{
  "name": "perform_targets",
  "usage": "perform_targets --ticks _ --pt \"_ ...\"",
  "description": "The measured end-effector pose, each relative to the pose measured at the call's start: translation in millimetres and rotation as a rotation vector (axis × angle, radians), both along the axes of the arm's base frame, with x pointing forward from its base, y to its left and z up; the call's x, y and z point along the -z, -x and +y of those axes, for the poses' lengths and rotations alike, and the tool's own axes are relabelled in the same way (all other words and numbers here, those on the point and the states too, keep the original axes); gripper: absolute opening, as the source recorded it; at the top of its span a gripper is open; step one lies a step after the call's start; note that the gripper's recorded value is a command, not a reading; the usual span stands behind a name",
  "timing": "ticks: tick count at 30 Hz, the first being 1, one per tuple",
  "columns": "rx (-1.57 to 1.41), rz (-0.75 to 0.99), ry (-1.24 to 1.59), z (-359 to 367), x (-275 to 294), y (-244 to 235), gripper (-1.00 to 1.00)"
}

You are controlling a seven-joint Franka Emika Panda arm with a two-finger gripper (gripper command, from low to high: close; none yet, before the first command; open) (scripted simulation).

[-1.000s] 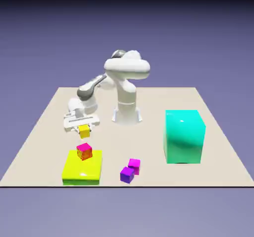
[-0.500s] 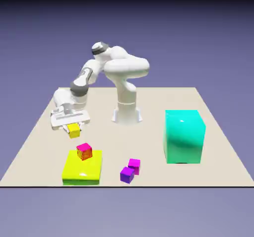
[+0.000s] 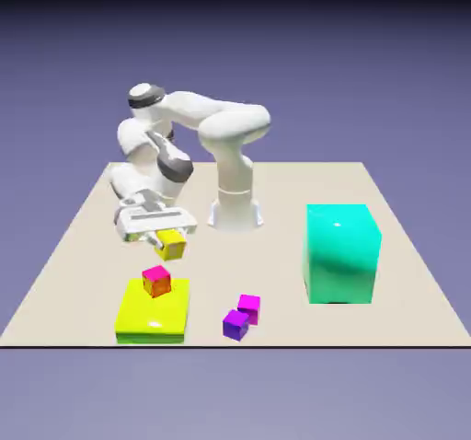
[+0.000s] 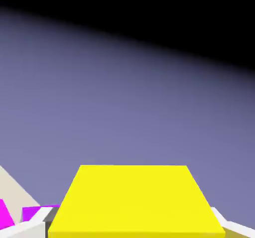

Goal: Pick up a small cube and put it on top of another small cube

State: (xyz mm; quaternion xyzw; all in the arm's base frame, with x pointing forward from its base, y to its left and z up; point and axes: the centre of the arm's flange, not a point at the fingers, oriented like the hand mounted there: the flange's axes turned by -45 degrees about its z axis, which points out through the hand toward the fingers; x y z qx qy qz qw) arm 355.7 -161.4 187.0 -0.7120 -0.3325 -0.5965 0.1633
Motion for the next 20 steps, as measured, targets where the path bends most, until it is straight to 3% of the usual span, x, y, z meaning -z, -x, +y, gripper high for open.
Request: perform_targets --ticks 5,12,13,20 --pt "-0.114 0.061 -0.158 80.1 60.6 -2.5 -1.0" --pt "-0.117 0.068 -0.167 114.3 89.4 -29.6 -1.0" --pt "-0.117 0.068 -0.166 119.9 93.3 -33.3 1.0" --pt "-0.116 0.067 -0.167 86.8 68.5 -5.7 1.0"
